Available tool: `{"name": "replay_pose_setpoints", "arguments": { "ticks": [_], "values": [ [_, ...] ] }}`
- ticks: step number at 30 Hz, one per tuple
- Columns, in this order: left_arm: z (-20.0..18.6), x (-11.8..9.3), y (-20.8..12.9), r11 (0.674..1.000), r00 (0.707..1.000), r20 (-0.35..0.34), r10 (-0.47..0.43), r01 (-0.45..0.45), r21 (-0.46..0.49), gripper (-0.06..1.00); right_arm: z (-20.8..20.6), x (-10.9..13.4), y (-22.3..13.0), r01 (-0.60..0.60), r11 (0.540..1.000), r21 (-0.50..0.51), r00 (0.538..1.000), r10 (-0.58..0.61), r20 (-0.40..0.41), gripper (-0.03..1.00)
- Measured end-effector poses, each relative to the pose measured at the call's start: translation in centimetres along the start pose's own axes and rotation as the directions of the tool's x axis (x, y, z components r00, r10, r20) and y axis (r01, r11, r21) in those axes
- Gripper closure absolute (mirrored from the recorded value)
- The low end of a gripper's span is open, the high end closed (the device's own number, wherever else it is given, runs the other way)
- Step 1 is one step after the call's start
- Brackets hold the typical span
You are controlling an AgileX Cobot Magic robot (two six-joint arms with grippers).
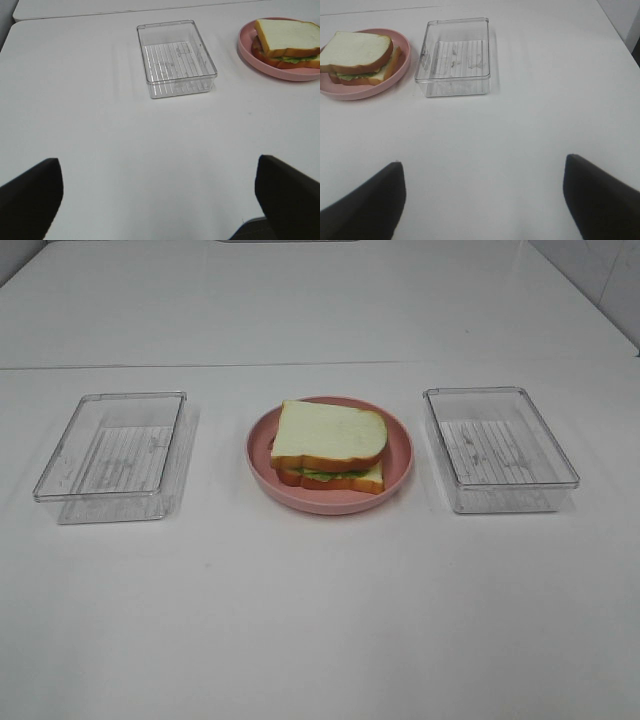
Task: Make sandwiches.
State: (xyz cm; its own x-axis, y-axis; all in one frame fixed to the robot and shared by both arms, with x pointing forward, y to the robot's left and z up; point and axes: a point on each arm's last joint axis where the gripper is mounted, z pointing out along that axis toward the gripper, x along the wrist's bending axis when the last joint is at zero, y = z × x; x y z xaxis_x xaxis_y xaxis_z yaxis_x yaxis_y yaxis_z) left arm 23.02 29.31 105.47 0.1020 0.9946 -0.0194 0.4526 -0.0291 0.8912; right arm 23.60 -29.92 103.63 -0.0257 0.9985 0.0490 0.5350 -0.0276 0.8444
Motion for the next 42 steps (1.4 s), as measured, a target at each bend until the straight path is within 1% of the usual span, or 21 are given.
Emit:
{"name": "replay_pose_setpoints", "arguments": {
  "ticks": [42],
  "values": [
    [0.0,0.0,0.0,1.0,1.0,0.0,0.0,0.0,0.0,-0.04,0.0,0.0,0.0,0.0,1.0,0.0,1.0,0.0,0.0,0.17]
  ]
}}
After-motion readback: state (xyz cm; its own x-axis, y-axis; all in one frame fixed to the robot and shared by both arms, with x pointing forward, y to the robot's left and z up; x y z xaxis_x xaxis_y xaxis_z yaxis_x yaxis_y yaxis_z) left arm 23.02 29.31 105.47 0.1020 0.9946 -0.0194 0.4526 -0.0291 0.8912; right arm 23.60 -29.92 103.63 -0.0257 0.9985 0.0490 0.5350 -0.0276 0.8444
